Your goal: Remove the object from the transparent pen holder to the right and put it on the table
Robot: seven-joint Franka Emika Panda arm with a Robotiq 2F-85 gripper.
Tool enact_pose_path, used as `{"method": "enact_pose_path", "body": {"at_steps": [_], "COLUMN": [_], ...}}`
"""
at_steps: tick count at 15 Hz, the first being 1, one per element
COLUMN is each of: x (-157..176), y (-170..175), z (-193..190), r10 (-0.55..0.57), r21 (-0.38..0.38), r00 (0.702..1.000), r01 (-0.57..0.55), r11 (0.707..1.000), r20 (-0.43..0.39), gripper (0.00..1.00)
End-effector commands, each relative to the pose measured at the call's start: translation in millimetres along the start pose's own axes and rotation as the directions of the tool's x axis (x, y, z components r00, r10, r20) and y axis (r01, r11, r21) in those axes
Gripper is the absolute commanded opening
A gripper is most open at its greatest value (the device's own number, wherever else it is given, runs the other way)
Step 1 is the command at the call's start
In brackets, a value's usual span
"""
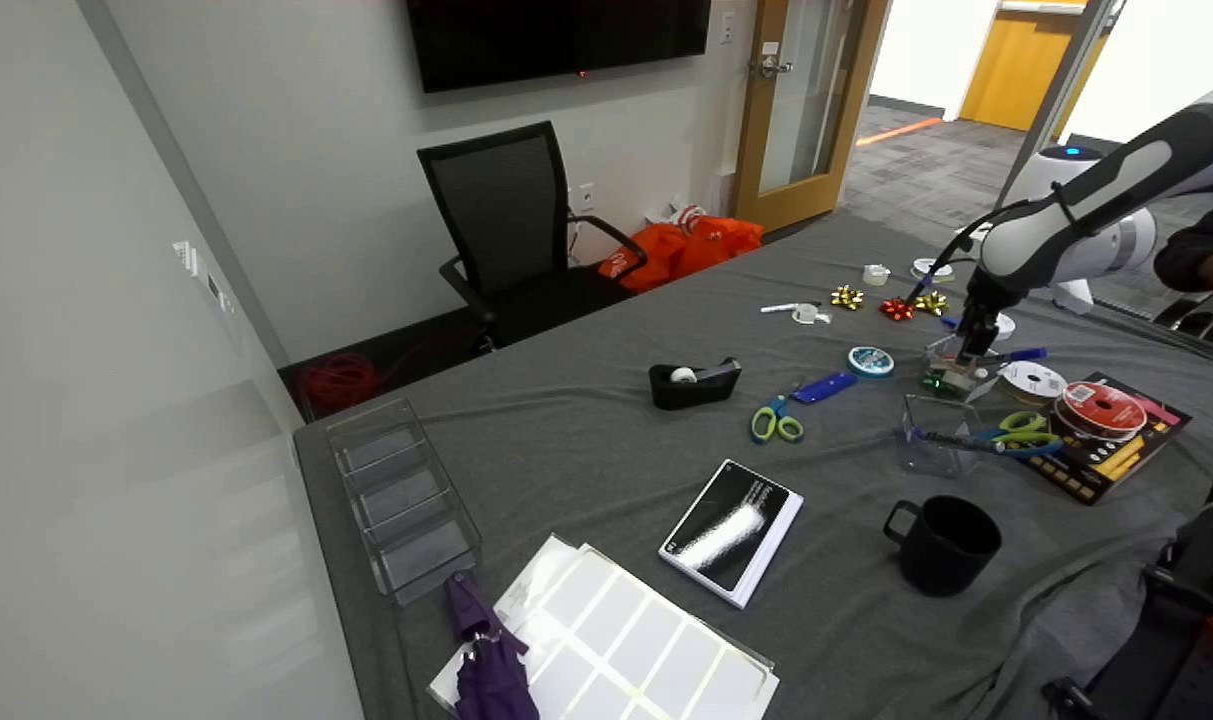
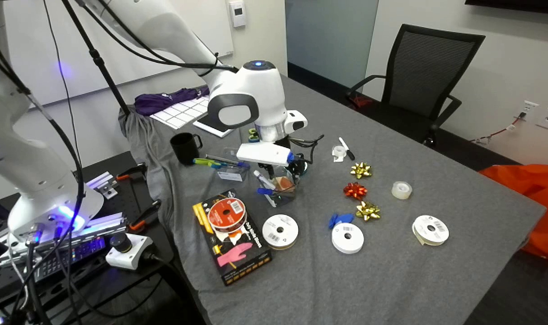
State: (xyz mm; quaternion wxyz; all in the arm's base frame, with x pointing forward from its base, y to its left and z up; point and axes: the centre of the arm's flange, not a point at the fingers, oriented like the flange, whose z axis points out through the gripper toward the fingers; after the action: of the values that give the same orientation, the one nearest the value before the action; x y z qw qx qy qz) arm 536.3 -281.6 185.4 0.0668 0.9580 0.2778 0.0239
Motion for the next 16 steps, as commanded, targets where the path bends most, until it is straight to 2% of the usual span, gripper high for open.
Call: {"method": "enact_pose_path", "body": {"at_steps": [1,5,6,7,8,10,14,16], "x": [-12,-15,-15,-15,-15,-14,-12,-11], "y": [-14,-24,-26,-28,-30,-33,-34,-33], "z": [3,8,10,12,14,16,15,14], "r10": [-0.035,-0.05,-0.054,-0.057,-0.061,-0.065,-0.065,-0.06], "r21": [-0.007,-0.019,-0.025,-0.034,-0.043,-0.058,-0.073,-0.074], "r00": [0.999,0.998,0.998,0.998,0.997,0.996,0.995,0.994], "r01": [0.034,0.049,0.053,0.056,0.059,0.061,0.059,0.054], "r11": [0.999,0.999,0.998,0.998,0.997,0.996,0.996,0.996], "r20": [-0.017,-0.029,-0.033,-0.04,-0.046,-0.059,-0.081,-0.09], "gripper": [0.92,0.82,0.83,0.79,0.81,0.53,0.23,0.14]}}
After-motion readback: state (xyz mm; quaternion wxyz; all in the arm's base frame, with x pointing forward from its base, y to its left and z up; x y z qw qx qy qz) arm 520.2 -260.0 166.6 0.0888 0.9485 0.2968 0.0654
